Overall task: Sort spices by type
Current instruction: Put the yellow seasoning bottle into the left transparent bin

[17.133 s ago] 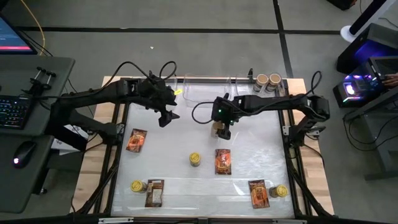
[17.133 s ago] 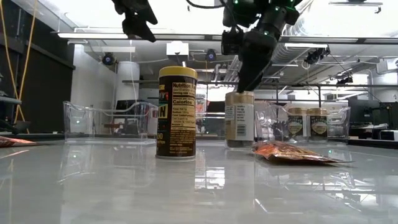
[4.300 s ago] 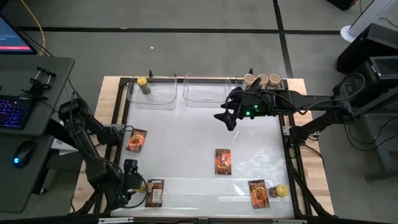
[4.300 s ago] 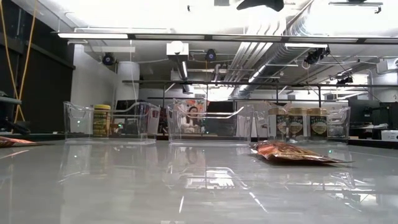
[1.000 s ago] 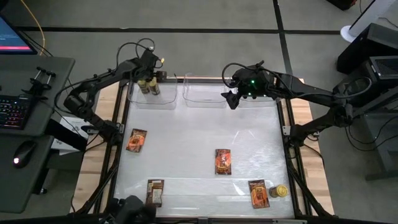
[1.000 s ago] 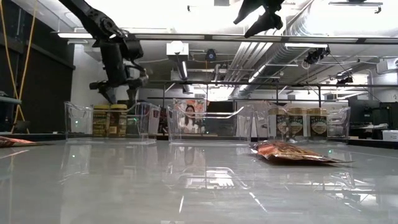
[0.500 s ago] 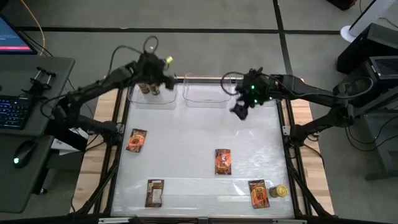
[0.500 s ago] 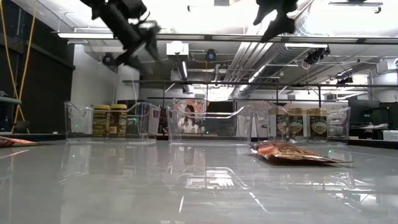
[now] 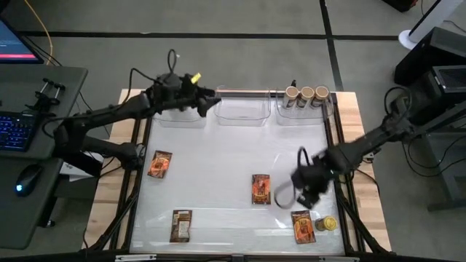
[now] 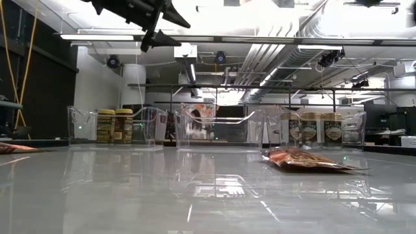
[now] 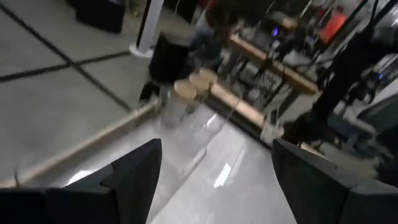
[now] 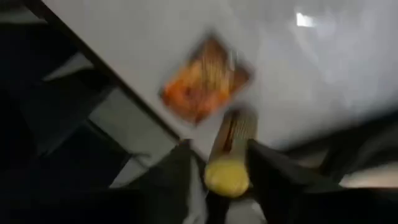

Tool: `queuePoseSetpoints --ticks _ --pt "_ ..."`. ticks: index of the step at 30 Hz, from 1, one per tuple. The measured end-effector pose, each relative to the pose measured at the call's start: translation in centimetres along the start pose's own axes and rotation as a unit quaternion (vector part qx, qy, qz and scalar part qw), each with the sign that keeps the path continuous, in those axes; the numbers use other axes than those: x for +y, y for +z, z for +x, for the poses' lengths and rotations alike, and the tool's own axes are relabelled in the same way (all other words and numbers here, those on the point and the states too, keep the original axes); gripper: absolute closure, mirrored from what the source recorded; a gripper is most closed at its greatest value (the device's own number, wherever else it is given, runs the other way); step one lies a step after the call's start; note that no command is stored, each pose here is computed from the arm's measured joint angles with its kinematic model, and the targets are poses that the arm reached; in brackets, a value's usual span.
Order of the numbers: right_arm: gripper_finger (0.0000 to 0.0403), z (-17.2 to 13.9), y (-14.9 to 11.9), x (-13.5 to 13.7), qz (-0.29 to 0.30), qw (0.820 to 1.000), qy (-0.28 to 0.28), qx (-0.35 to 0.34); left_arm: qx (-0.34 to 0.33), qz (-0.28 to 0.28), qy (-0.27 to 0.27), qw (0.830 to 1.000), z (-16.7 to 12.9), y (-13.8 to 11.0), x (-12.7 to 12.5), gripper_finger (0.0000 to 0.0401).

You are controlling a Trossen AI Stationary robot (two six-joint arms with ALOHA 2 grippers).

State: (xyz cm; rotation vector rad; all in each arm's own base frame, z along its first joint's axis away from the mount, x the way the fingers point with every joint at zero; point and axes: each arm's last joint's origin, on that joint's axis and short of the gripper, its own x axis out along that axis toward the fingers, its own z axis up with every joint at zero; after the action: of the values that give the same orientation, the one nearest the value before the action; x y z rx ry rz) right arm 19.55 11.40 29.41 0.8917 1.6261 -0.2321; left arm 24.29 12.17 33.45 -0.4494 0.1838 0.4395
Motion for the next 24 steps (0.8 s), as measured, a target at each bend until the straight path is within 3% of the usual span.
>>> queuePoseSetpoints --ticks 2,4,10,16,20,24 --pt "0.0337 1.0 -1.9 0.5 0.033 0.999 -0.005 0.029 -0.015 -0.003 -0.008 1.000 -0.1 0.6 0.7 0.0112" --pt "0.0384 1.6 -3.6 0.9 0.072 0.996 -0.015 0.043 -0.018 -0.006 -0.015 1.000 -0.2 1.0 1.5 0.0112" --pt "0.0400 2.7 -6.4 1.1 0.164 0.983 -0.051 0.069 -0.018 -0.016 -0.013 1.000 -0.6 1.7 3.3 0.0112" --pt "0.0401 3.5 -6.9 2.0 0.162 0.981 -0.038 0.098 -0.020 -0.020 -0.009 1.000 -0.8 1.9 4.1 0.0112" --pt "0.0402 5.8 -6.5 2.0 0.149 0.978 -0.016 0.146 -0.020 -0.019 -0.009 1.000 -0.8 1.9 4.2 0.0112" --pt "0.0402 7.8 -5.8 0.9 0.170 0.974 -0.028 0.149 -0.020 -0.019 -0.010 1.000 -0.8 1.9 4.1 0.0112"
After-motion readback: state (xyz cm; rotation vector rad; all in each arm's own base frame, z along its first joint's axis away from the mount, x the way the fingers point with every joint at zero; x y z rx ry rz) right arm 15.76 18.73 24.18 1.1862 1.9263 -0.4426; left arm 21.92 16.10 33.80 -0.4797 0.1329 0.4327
